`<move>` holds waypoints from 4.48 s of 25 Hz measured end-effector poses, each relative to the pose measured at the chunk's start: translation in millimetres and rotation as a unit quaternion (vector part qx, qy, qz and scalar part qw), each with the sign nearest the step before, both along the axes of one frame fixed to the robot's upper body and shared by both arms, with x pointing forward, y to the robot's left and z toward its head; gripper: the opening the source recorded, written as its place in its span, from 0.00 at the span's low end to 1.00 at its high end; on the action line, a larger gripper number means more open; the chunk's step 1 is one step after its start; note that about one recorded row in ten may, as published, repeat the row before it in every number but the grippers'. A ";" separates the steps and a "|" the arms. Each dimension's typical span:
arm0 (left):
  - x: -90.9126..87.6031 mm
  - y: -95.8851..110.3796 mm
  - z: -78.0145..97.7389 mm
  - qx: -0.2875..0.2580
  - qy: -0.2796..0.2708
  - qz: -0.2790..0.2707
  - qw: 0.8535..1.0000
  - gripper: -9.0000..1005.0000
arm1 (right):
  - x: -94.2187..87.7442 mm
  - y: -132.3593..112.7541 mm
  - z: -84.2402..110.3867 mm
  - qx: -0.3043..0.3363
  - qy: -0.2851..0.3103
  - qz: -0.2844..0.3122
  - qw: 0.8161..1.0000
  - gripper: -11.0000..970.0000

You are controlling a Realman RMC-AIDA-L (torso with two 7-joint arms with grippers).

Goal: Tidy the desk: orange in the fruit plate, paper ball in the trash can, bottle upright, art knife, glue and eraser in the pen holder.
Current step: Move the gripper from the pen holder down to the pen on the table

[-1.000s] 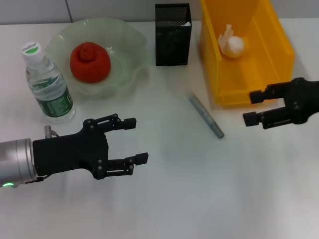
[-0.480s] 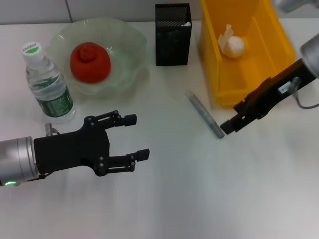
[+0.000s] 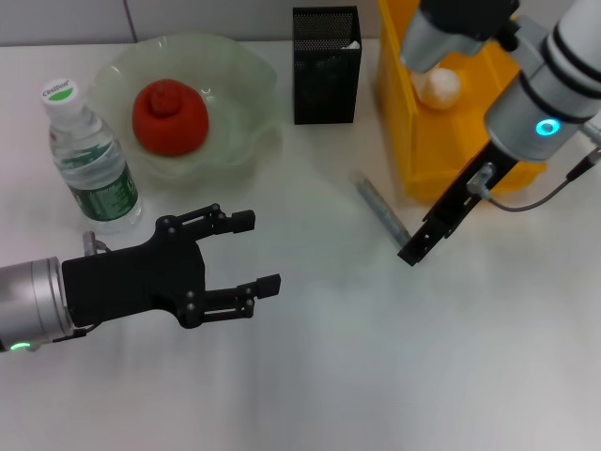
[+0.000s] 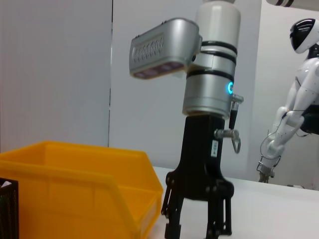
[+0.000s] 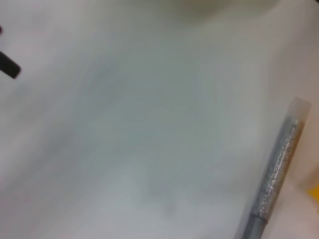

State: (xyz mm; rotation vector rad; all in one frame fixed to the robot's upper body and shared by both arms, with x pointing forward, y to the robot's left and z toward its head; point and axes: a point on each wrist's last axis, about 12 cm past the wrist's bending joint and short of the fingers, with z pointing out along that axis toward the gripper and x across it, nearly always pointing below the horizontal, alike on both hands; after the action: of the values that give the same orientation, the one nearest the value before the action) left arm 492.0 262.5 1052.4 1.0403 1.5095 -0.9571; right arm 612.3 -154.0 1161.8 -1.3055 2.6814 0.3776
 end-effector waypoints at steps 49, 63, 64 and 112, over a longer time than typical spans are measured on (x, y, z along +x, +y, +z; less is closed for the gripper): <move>-4.6 2.4 6.1 -0.018 -0.005 -0.019 1.000 0.82 | 9.9 33.9 -25.9 -0.049 0.017 -0.165 0.985 0.82; -5.3 2.7 5.8 -0.020 -0.004 -0.017 1.000 0.82 | 9.8 34.9 -33.5 -0.056 0.005 -0.157 0.986 0.59; -5.3 2.6 6.1 -0.021 -0.004 -0.018 1.000 0.82 | 10.1 34.8 -33.6 -0.055 0.004 -0.156 0.986 0.56; -3.9 0.7 7.1 -0.025 -0.007 -0.016 1.000 0.82 | 8.0 36.8 -40.2 -0.058 -0.008 -0.132 0.989 0.17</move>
State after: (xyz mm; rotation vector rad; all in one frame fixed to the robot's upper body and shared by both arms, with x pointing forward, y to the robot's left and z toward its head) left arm 488.1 263.2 1059.5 1.0364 1.4544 -1.0033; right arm 620.3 -117.2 1121.6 -0.9540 2.8498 0.1795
